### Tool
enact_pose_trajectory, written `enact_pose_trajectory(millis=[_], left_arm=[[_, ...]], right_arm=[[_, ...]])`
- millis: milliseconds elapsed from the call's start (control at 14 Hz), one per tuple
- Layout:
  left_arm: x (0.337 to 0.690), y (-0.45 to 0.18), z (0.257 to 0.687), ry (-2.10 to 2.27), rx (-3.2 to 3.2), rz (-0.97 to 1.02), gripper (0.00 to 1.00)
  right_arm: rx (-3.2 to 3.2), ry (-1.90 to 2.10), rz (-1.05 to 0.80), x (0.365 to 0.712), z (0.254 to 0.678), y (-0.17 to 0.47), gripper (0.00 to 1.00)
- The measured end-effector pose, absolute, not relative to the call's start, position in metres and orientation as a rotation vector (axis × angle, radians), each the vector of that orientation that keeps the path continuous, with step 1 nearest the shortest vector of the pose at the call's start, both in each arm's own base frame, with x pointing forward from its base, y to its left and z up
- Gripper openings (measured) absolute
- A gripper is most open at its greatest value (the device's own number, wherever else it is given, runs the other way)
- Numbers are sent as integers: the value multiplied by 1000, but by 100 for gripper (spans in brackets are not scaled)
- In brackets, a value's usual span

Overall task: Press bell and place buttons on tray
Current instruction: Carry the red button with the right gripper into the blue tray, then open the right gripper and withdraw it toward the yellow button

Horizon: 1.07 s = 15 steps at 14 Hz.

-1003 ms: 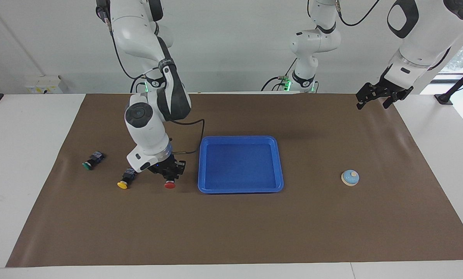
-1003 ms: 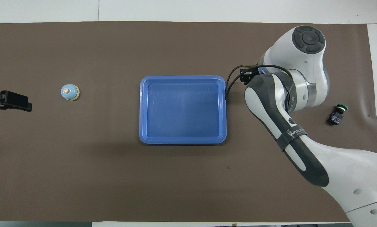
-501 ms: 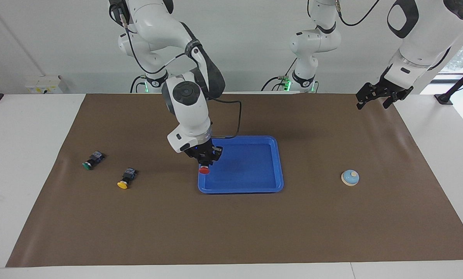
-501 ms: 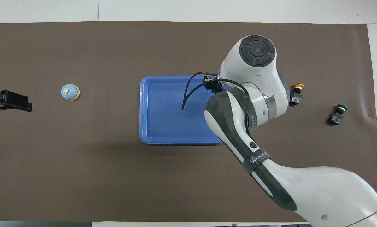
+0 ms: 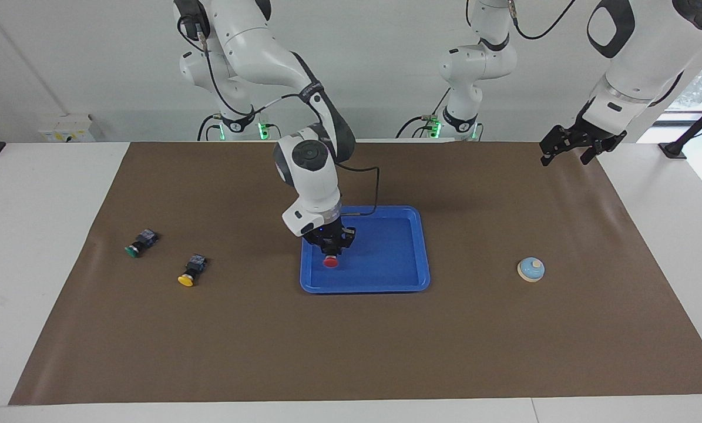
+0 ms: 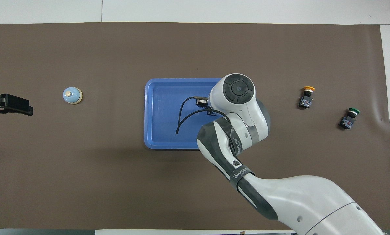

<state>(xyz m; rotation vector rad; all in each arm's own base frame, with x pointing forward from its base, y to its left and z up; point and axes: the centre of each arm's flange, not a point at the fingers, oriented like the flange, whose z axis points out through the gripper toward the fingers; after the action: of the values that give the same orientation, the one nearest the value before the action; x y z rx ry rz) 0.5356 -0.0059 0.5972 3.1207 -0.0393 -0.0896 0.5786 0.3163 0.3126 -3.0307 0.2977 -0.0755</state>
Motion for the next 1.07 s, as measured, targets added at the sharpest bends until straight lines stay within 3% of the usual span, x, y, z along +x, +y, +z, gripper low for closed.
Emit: enact_pose_trajectory(millis=[287, 358, 573, 716, 1074], left_arm=[[536, -6, 597, -39, 3121, -90, 100], [536, -6, 597, -39, 3121, -90, 100], [536, -6, 597, -39, 3121, -90, 100], [536, -6, 597, -39, 3121, -90, 100], [536, -6, 597, -39, 3121, -90, 100]], right_arm=[[-3031, 309, -76, 573, 300, 313, 42], [-3029, 326, -75, 573, 300, 314, 48], [-3030, 362, -55, 568, 307, 320, 82], [-3039, 379, -28, 570, 329, 315, 100], [-3009, 533, -55, 607, 417, 218, 100]])
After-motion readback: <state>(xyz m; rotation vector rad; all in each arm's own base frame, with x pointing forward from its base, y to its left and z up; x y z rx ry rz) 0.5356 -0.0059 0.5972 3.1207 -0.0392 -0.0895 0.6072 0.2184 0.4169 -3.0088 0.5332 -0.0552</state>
